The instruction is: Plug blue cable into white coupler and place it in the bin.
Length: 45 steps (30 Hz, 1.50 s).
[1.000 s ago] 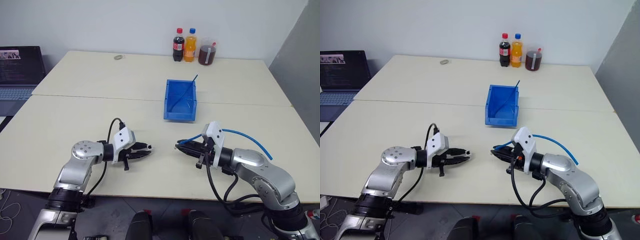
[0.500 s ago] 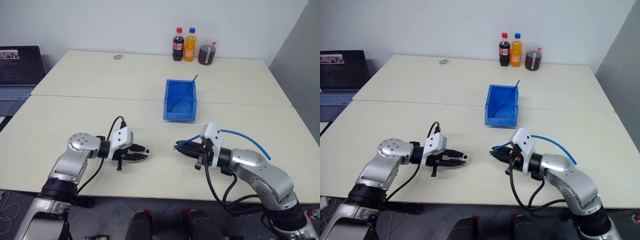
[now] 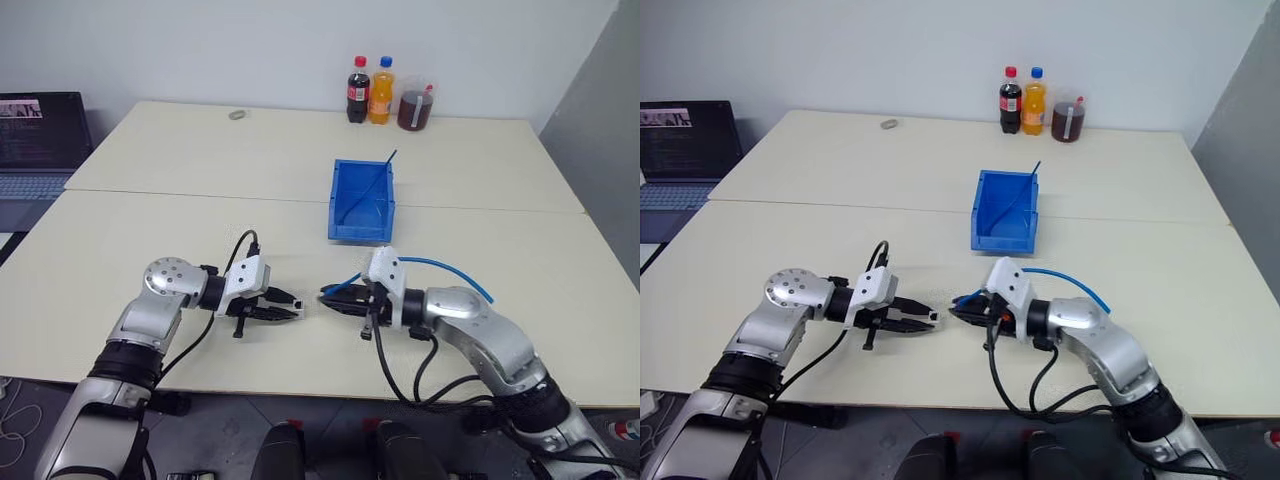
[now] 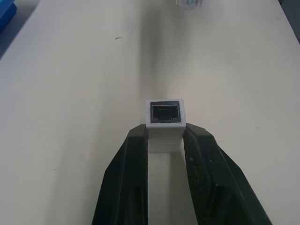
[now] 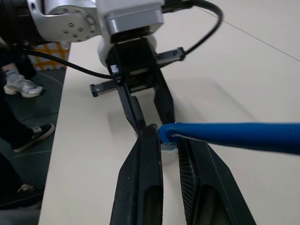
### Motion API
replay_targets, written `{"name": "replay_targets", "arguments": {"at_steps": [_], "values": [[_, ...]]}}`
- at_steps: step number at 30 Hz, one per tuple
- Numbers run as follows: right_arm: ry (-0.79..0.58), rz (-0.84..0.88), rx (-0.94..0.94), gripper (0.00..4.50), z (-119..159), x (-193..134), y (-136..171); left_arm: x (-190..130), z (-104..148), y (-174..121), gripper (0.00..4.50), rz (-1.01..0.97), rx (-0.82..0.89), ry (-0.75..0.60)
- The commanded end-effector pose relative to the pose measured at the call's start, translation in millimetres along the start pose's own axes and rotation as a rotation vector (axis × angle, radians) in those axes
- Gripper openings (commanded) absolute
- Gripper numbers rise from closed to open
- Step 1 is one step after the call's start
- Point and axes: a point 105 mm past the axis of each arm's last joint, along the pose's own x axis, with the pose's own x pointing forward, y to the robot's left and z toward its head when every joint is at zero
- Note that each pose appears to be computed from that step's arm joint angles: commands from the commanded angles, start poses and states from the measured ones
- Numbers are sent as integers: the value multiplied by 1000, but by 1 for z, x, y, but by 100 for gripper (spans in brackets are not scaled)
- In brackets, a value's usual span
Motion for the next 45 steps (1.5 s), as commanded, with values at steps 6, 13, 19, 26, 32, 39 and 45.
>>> {"name": "replay_targets", "arguments": {"at_steps": [6,13,19,26,32,39,45], "values": [[42,86,-127,17,2,26,-4,12,-23,-13,76,-76,-33,64],[101,113,-168,17,-10,31,-5,13,-23,-15,76,-84,-35,64],[106,108,-179,17,-9,34,-9,15,-21,-15,76,-91,-32,68],[137,110,-195,17,-11,36,-13,15,-19,-14,76,-92,-26,76],[188,119,-215,17,-18,34,-16,15,-17,-12,76,-85,-27,78],[260,198,-275,17,-16,39,-9,17,-15,-11,76,-81,-22,85],[329,264,-306,17,-19,43,-5,18,-12,-10,76,-82,-18,83]]}}
